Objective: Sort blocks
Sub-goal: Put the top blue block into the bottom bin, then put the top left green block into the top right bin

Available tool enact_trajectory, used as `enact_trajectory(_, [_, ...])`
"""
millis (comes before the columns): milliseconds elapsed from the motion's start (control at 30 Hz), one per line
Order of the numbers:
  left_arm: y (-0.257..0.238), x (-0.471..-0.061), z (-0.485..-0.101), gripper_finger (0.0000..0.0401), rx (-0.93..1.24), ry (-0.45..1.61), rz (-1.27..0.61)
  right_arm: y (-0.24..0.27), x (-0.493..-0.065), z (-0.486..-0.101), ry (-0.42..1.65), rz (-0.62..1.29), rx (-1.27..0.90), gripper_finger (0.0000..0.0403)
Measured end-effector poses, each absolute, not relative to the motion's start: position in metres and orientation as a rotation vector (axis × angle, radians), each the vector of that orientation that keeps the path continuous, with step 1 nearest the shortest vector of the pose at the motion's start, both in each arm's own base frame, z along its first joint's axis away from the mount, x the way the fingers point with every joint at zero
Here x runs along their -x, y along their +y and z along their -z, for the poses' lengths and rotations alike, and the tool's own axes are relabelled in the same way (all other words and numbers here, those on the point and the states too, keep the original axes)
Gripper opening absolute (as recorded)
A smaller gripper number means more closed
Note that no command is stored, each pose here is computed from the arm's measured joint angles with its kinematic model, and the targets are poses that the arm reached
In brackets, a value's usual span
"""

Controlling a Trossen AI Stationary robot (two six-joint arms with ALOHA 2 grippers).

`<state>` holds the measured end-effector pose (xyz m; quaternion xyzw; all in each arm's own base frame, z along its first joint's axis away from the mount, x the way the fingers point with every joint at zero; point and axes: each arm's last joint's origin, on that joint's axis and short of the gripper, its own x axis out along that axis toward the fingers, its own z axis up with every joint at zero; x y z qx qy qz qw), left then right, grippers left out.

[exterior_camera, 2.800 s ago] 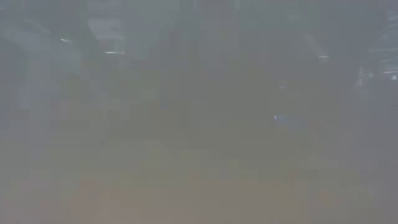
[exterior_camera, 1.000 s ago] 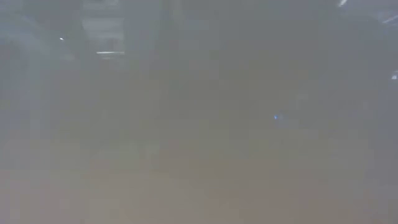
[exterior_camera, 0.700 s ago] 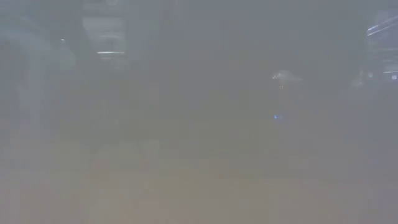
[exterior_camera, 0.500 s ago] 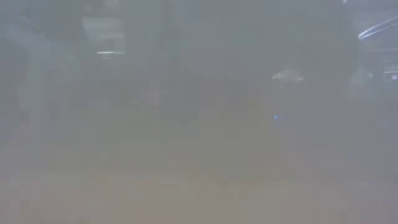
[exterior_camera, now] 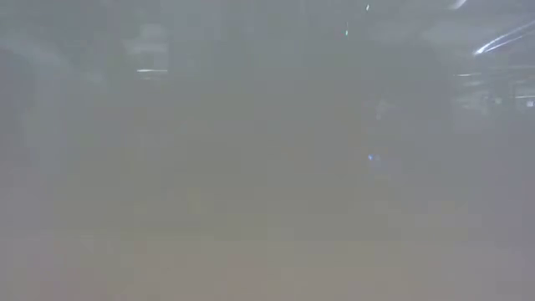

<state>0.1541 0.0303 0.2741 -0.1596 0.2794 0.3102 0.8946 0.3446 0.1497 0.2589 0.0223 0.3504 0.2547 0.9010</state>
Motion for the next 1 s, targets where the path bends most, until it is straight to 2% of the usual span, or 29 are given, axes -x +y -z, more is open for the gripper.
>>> enact_trajectory(167, [0.032, -0.162, -0.264, 0.0208, 0.326, 0.654, -0.69, 0.167, -0.353, -0.221, 0.86, -0.498, -0.128, 0.0092])
enact_trajectory(367, [0.032, -0.162, -0.255, 0.0215, 0.332, 0.748, -0.72, 0.169, -0.358, -0.204, 0.899, -0.478, -0.143, 0.0159])
enact_trajectory(533, [0.04, -0.155, -0.25, 0.0221, 0.374, 0.863, -0.789, 0.164, -0.357, -0.221, 0.815, -0.487, -0.077, 0.0216])
enact_trajectory(667, [0.054, -0.153, -0.251, 0.0222, 0.397, 1.019, -0.825, 0.151, -0.35, -0.25, 0.715, -0.427, 0.027, 0.0243])
enact_trajectory(833, [0.073, -0.157, -0.248, 0.0222, 0.346, 1.269, -0.824, 0.134, -0.337, -0.275, 0.682, -0.383, 0.093, 0.0248])
enact_trajectory(1000, [0.088, -0.162, -0.232, 0.0222, 0.287, 1.484, -0.767, 0.125, -0.328, -0.282, 0.694, -0.366, 0.124, 0.0245])
